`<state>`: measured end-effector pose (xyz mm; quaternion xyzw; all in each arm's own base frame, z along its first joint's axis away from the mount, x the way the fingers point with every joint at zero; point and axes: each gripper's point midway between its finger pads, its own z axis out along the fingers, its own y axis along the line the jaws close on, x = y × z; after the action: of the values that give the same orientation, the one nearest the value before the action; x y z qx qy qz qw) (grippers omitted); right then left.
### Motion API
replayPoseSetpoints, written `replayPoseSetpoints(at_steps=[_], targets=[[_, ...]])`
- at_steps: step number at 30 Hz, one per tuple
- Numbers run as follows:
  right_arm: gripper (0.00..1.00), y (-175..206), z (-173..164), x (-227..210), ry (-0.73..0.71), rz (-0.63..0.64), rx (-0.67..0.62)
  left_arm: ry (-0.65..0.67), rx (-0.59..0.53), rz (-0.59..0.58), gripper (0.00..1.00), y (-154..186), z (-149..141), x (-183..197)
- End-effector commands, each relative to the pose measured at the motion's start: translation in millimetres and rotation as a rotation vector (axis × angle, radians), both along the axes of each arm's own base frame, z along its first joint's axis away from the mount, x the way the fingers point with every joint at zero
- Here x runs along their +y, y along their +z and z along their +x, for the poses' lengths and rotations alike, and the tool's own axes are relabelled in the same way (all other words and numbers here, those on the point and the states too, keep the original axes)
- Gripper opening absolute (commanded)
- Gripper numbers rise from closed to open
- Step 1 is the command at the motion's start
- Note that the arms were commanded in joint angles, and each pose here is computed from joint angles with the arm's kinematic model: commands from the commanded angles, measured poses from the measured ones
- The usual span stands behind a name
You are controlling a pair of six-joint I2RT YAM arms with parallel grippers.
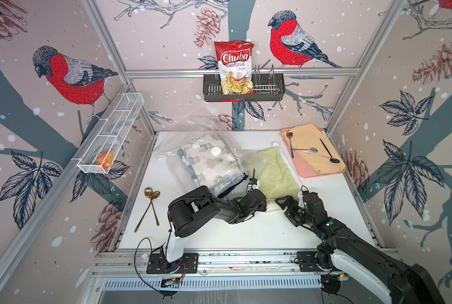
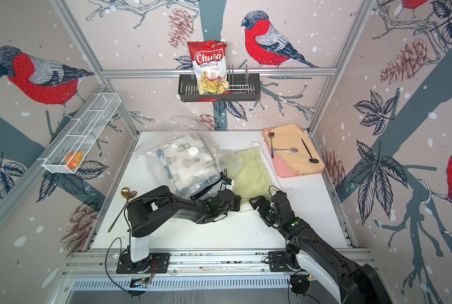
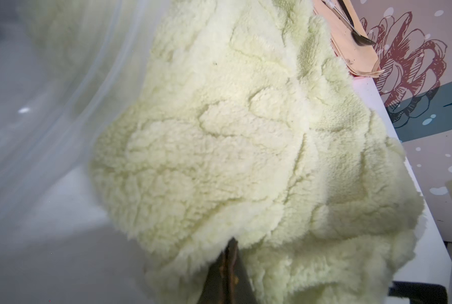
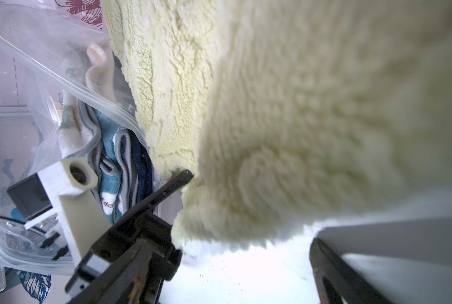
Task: Take the blanket out of the vacuum bag
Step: Place the blanket at the center of the board.
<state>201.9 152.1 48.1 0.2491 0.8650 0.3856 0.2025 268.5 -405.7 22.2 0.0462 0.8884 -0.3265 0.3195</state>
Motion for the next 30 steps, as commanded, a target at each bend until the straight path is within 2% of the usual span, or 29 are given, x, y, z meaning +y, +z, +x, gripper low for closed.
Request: replayPoseSetpoints(at_steps=[1, 6, 9, 13, 15, 19, 22, 24, 28, 30], targets=[[0.95, -21, -19, -14, -0.027, -0.054, 0.098, -0.006, 0.021, 0.003, 0.00, -8, 1, 0], [0.95, -13, -22, -21, -0.043, -0.070, 0.080, -0.013, 0.032, 0.009, 0.00, -13, 2, -3], [0.94, 3, -14, -27, -0.062, -0.100, 0.025, -0.022, 0.013, 0.008, 0.00, -6, 4, -4], [0.86, 39, 8, -39, -0.071, -0.146, -0.061, -0.029, -0.038, 0.013, 0.00, 21, 11, 0], [0.78, 60, 22, -45, -0.074, -0.149, -0.113, -0.081, -0.062, -0.009, 0.00, 40, 8, -5], [0.69, 99, 60, -48, -0.070, -0.151, -0.219, -0.208, -0.117, -0.051, 0.02, 90, -9, -17], [0.62, 108, 87, -34, -0.017, -0.143, -0.243, -0.253, -0.187, -0.067, 0.18, 138, -26, -11], [0.59, 106, 102, -21, 0.026, -0.137, -0.241, -0.235, -0.239, -0.040, 0.29, 166, -28, 5], [0.56, 84, 128, 15, 0.113, -0.157, -0.210, -0.123, -0.347, 0.066, 0.58, 207, -19, 62], [0.55, 71, 144, 29, 0.138, -0.155, -0.188, -0.058, -0.375, 0.139, 0.62, 218, -11, 94]])
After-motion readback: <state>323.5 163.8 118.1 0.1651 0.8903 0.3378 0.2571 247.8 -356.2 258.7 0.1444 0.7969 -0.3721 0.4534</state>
